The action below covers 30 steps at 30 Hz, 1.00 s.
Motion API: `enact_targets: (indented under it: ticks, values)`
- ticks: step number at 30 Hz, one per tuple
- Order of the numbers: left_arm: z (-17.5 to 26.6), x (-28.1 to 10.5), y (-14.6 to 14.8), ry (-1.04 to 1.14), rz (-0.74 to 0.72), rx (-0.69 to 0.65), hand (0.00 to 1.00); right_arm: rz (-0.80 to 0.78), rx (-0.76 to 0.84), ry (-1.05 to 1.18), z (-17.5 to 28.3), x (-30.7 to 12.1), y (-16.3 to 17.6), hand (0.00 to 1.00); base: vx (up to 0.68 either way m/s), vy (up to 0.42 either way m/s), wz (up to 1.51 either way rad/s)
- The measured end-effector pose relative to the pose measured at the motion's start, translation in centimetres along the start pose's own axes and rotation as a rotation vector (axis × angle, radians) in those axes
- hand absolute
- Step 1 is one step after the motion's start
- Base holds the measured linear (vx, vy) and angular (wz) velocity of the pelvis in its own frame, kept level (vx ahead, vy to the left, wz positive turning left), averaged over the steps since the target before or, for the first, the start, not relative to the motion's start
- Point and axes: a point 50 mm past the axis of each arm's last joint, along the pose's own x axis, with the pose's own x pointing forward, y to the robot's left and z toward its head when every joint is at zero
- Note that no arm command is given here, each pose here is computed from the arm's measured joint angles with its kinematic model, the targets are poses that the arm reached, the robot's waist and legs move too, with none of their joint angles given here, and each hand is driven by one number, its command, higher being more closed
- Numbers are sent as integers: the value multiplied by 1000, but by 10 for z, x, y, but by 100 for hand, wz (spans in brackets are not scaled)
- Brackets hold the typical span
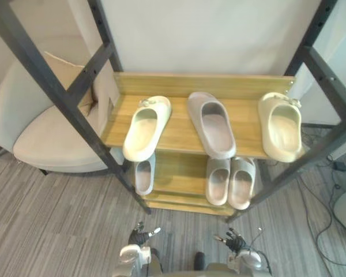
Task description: Organize the slippers on the shoe rack
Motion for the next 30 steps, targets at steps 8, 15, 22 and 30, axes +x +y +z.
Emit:
enact_targets:
  ticks: [8, 15, 22, 30]
  values:
    - [-4, 0, 4, 17, 5, 27, 0, -4, 9, -1, -2, -1, 5, 0, 94, 72, -12]
    - [-8, 0, 2, 36, -1, 47, 0, 7, -40, -95, 10, -8, 9, 0, 52, -10, -22]
    - [-9, -3, 1, 25, 7, 54, 0, 10, -24, -462, 65, -51, 3, 0, -22, -11, -11]
    - [-19, -10, 3, 25, 11, 76, 0, -13, -39, -725, 97, -105, -4, 0, -58, -6, -17]
